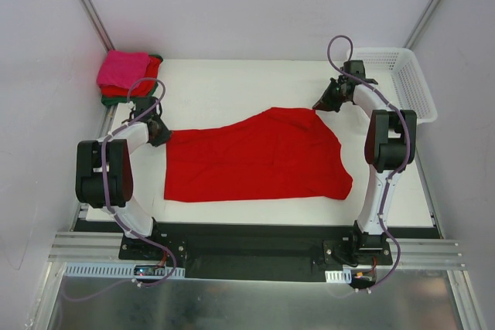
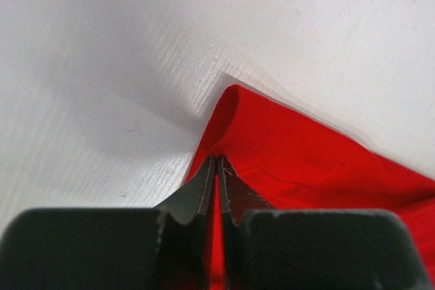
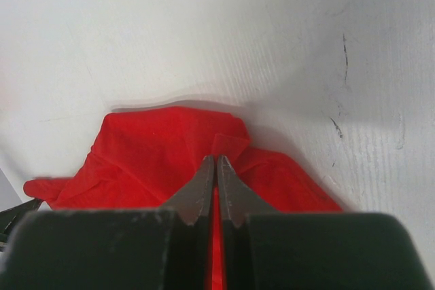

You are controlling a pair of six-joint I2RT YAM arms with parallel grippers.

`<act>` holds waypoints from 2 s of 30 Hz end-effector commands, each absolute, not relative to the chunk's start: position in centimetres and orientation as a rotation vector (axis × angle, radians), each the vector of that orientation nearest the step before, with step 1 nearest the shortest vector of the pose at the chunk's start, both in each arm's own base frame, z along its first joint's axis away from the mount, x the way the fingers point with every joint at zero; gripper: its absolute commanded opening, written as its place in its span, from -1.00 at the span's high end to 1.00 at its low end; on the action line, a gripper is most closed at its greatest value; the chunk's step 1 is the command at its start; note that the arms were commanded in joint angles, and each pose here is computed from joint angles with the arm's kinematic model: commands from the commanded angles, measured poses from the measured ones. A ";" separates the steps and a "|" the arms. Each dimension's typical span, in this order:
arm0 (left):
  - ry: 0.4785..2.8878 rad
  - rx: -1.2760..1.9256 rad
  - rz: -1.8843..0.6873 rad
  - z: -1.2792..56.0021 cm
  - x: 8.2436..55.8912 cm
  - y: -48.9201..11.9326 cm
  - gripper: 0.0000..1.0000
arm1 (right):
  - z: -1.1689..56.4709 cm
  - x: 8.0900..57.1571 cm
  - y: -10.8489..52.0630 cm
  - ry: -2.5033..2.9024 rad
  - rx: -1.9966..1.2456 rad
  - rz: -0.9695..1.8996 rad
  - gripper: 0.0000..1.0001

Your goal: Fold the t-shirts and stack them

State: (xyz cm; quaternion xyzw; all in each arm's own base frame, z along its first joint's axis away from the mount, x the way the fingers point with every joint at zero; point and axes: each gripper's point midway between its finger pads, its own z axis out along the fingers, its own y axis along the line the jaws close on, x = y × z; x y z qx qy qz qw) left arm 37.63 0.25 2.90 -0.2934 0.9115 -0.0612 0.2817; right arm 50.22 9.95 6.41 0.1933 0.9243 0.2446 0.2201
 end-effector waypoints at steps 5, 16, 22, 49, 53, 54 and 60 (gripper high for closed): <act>2.407 -0.785 -0.192 3.9 38.8 0.4 1.00 | 11.1 51.3 9.8 2.465 0.468 0.701 0.97; 2.368 -0.783 -0.260 5.7 37.8 -0.4 1.00 | 14.1 50.5 9.7 2.417 0.422 0.692 0.97; 2.321 -0.781 -0.263 7.8 37.3 -0.3 1.00 | 17.3 49.8 9.4 2.360 0.398 0.686 0.97; 2.311 -0.777 -0.368 10.5 33.5 -1.4 1.00 | 26.2 39.1 9.0 2.221 0.314 0.692 0.97; 2.308 -0.774 -0.364 10.9 33.6 -1.3 1.00 | 26.4 36.5 8.5 2.226 0.312 0.655 0.97; 2.306 -0.773 -0.364 11.1 33.5 -1.3 1.00 | 26.0 36.0 8.4 2.236 0.318 0.641 0.97; 2.297 -0.772 -0.356 12.5 32.8 -1.1 1.00 | 25.2 33.2 8.2 2.266 0.322 0.627 0.97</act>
